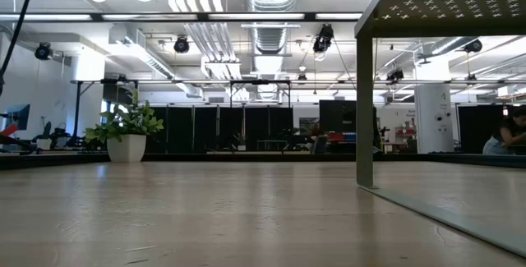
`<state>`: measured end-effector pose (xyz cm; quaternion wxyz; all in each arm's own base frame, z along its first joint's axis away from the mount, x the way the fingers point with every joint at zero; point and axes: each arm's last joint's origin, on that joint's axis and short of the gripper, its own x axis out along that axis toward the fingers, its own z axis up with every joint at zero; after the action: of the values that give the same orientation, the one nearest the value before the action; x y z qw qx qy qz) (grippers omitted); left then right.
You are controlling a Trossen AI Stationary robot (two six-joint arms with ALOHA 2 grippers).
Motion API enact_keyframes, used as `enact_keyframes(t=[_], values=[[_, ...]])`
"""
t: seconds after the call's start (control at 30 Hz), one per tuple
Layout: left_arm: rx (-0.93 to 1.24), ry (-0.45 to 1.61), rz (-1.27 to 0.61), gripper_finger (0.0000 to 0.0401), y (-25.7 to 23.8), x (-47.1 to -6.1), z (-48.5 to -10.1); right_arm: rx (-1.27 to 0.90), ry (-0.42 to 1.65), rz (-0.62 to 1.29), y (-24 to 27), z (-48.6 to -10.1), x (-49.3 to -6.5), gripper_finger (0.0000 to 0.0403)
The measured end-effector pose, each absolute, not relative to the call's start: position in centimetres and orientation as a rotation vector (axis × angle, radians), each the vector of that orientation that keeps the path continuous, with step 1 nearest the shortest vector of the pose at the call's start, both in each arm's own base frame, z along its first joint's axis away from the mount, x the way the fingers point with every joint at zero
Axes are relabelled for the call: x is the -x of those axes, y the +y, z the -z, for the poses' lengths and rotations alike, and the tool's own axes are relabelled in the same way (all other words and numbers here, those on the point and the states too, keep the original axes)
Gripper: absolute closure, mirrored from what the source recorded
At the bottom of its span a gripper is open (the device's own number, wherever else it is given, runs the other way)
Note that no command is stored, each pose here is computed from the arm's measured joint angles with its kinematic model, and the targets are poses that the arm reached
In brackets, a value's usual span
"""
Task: Pick & Place Mini shaped plates
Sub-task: Stack the distorted square plate on the distorted square plates on the shelf
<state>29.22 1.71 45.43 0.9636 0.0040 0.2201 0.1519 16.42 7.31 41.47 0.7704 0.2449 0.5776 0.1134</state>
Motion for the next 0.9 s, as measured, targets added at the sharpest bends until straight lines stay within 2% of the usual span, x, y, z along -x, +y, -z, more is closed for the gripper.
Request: enact_keyframes(t=[0.43,0.67,0.9], values=[[-0.034,0.494,-0.276,0.0254,1.6,-29.1,-45.0,-0.638,1.399,-0.005,12.2,-40.5,-14.0,0.0394],[-0.060,0.531,-0.119,0.0254,1.1,-29.0,-44.7,-0.643,1.479,0.075,14.5,-39.2,-14.2,0.0394],[-0.056,0.532,-0.103,0.0254,1.1,-29.0,-44.7,-0.593,1.537,0.119,16.5,-37.7,-14.9,0.0394]])
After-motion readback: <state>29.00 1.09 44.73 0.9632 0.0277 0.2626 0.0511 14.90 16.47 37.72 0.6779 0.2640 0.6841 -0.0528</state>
